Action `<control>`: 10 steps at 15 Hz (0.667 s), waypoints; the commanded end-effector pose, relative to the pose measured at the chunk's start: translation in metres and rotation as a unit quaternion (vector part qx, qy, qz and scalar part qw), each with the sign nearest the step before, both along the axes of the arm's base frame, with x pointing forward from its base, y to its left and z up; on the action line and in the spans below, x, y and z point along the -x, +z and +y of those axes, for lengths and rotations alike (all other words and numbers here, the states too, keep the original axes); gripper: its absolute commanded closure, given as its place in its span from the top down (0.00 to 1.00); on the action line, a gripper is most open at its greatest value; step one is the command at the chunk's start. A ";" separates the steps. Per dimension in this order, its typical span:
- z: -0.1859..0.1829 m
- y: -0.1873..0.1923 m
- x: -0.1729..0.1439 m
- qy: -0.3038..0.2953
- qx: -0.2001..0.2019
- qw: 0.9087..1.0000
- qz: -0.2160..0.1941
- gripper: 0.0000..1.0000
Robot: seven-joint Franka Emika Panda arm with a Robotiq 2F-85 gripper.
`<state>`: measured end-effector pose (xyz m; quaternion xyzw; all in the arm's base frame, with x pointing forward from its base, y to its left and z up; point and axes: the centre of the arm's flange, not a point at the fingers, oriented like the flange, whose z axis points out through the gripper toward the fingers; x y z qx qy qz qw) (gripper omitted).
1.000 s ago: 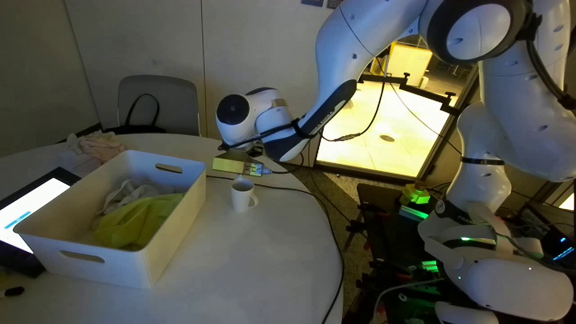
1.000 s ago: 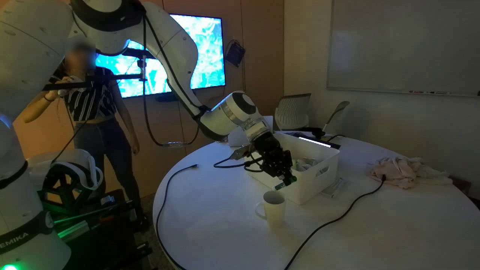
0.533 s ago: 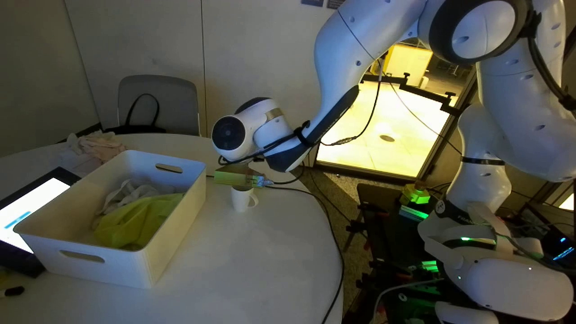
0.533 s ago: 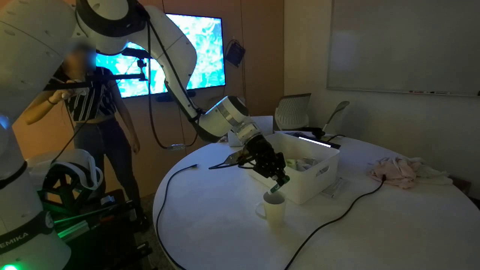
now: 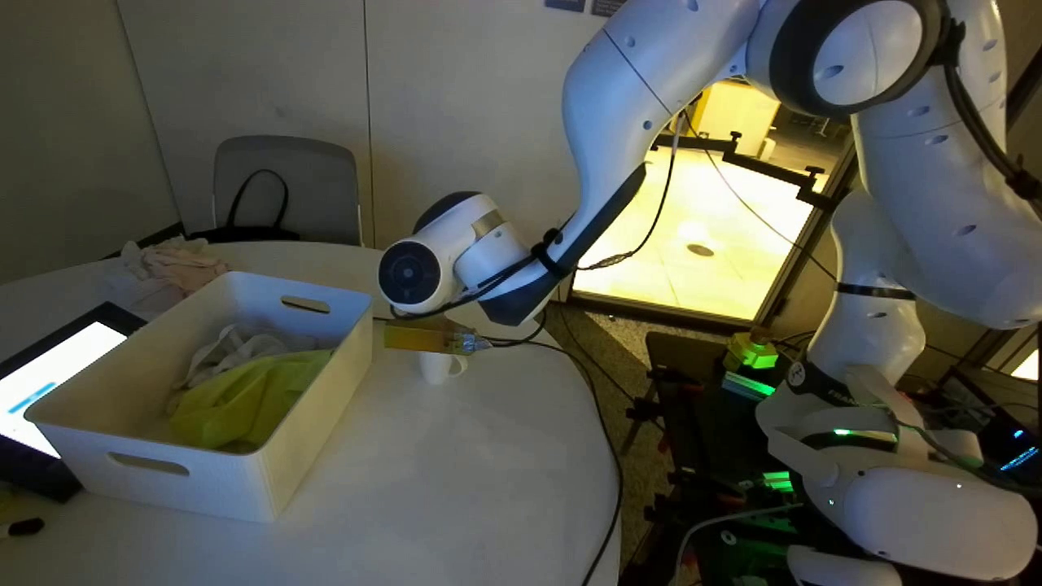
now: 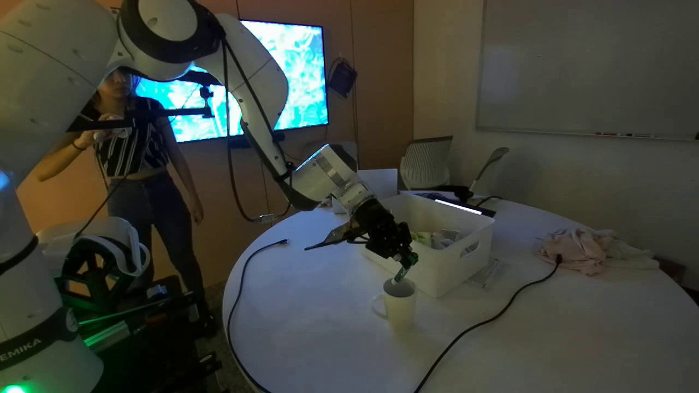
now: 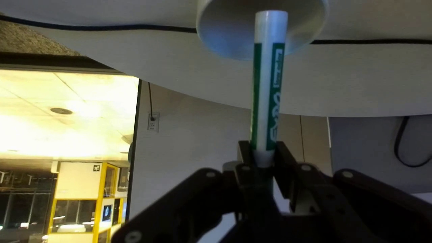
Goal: Put all the towels in the white basket and the objects into the mug
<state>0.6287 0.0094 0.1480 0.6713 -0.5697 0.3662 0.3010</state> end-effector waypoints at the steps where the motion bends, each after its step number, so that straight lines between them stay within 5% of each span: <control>1: 0.007 0.005 -0.006 0.007 0.035 0.999 -0.026 0.46; 6: 0.018 0.014 -0.003 0.027 0.069 0.996 -0.044 0.83; 8: 0.023 0.020 0.001 0.064 0.031 0.997 -0.031 0.97; 10: 0.030 0.036 0.008 0.104 -0.015 0.994 -0.006 1.00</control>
